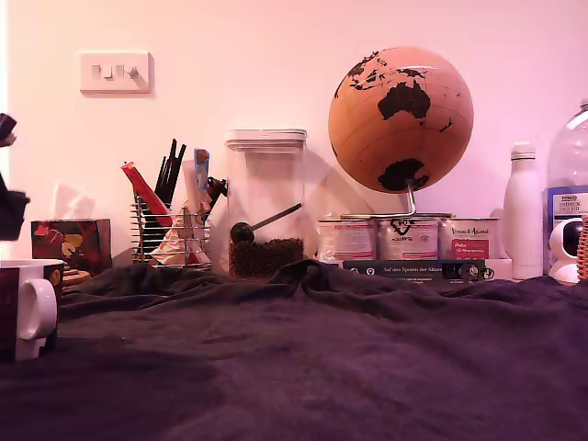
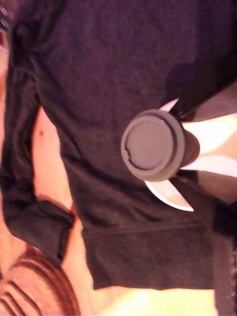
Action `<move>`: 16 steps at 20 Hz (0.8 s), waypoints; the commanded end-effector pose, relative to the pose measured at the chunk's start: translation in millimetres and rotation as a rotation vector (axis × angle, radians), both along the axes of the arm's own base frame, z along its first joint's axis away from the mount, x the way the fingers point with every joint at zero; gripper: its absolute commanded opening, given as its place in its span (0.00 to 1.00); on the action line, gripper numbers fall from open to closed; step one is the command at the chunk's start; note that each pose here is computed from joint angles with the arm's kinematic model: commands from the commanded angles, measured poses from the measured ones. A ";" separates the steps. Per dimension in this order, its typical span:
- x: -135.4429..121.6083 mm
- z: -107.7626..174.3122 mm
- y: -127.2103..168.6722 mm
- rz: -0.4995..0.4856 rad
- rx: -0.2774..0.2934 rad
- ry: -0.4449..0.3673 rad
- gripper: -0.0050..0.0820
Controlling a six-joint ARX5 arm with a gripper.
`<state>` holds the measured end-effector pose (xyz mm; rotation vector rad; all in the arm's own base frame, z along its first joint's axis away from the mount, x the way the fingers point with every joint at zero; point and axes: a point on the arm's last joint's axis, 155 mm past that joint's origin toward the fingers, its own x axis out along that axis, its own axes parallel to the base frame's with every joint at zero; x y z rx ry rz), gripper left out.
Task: Pick up the coffee capsules on the table and drop them inside the coffee cup
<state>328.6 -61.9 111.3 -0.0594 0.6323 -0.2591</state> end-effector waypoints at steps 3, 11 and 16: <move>-0.7 2.9 1.3 0.009 0.000 0.035 0.30; 4.3 -19.4 0.7 0.020 0.002 0.219 0.30; 4.9 -38.5 0.0 0.017 0.010 0.291 0.30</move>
